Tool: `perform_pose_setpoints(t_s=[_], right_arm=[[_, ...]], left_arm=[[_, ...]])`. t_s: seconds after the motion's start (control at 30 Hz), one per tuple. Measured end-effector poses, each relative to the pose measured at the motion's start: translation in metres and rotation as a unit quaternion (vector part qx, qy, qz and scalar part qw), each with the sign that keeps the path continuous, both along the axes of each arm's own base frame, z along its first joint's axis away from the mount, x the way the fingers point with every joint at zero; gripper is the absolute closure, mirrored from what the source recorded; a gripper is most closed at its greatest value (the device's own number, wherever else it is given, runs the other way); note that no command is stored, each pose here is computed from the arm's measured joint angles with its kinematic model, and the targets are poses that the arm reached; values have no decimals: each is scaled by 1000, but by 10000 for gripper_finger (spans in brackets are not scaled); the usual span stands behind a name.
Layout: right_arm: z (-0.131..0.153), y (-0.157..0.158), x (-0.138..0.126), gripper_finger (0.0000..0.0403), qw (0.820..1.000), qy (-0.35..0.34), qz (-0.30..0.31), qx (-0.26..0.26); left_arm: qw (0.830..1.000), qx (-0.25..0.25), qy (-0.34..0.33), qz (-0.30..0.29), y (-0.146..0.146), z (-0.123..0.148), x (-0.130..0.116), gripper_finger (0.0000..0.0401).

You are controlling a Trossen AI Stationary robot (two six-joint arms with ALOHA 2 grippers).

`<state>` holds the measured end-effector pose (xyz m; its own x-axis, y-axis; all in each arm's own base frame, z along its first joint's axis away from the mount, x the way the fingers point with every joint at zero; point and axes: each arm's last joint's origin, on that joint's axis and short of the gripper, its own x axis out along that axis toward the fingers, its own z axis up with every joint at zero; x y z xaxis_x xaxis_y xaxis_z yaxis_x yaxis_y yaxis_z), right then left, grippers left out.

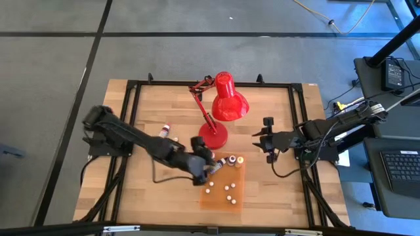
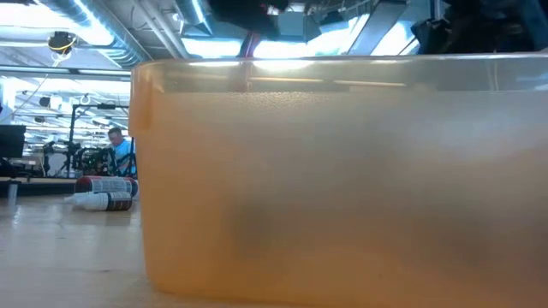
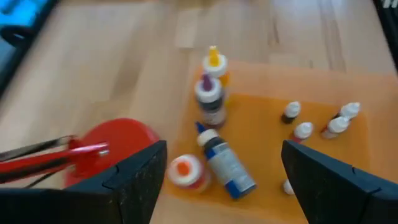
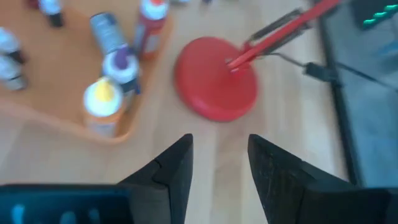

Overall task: Pick & Place food coloring
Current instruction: Adjust the large blue food coloring bottle in the orange bin

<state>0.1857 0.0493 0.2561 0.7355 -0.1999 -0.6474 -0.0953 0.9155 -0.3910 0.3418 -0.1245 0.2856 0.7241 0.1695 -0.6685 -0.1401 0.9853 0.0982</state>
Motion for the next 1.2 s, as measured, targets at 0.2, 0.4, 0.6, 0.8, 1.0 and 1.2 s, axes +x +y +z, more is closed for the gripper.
perform_pose_setpoints(t_s=[0.2, 0.4, 0.6, 0.8, 1.0, 1.2], right_arm=[[-3, 2, -3, 247, 998, 31, 42, 33], [-7, 2, -7, 247, 996, 64, 52, 38], [-8, 2, -7, 247, 996, 69, 52, 36], [-8, 2, -7, 247, 996, 67, 52, 37], [-8, 2, -7, 247, 996, 65, 43, 46], [-8, 2, -7, 247, 996, 64, 42, 47]], left_arm=[[997, -41, 64, 33, -16, -2, 45, 110], [990, -76, 105, 46, -27, -20, 74, 128], [982, -105, 135, 74, -31, -40, 82, 146], [976, -98, 168, 93, -30, -55, 83, 157], [975, -83, 183, 100, -23, -61, 85, 158], [980, -40, 194, 35, -23, -61, 85, 158]])
